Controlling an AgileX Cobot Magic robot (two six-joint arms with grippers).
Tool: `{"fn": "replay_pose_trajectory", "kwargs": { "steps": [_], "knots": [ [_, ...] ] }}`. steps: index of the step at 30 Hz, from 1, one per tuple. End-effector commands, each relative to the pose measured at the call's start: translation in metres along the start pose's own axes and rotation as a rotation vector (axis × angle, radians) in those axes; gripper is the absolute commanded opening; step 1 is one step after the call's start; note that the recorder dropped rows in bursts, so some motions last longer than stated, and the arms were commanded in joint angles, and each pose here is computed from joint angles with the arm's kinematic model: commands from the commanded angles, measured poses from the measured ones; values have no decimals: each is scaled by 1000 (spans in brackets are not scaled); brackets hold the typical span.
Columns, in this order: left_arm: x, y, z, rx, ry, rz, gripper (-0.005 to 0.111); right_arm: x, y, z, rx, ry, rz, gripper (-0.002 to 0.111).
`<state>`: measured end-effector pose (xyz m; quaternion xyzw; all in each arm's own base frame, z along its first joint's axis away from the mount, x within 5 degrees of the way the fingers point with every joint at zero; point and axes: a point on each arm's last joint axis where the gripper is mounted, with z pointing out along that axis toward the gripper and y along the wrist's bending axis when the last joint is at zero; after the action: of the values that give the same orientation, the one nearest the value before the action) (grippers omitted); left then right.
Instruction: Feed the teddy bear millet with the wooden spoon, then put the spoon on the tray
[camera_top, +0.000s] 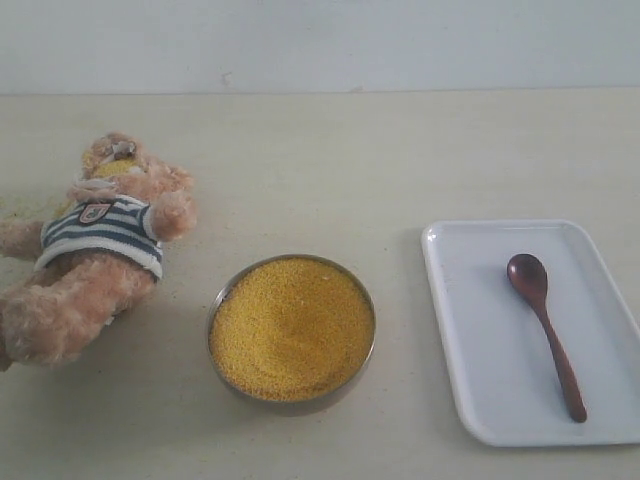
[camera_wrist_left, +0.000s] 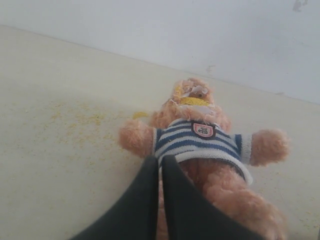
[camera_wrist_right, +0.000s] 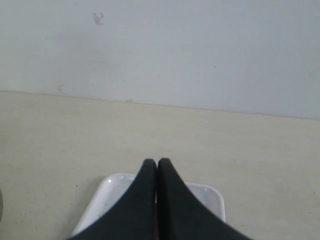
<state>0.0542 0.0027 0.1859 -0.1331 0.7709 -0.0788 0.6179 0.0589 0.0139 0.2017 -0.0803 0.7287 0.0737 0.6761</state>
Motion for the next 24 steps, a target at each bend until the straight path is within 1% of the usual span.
{"fn": "replay_pose_trajectory", "kwargs": {
  "steps": [1, 3, 6, 24],
  "knots": [
    [0, 0, 0, 0, -6, -1, 4, 14, 3, -5, -28, 119, -39, 0],
    [0, 0, 0, 0, -7, -1, 4, 20, 4, -6, -43, 186, -42, 0],
    [0, 0, 0, 0, -7, -1, 4, 21, 4, -6, -41, 190, -12, 0],
    [0, 0, 0, 0, -7, -1, 4, 21, 4, -6, -41, 188, -14, 0]
  ]
}}
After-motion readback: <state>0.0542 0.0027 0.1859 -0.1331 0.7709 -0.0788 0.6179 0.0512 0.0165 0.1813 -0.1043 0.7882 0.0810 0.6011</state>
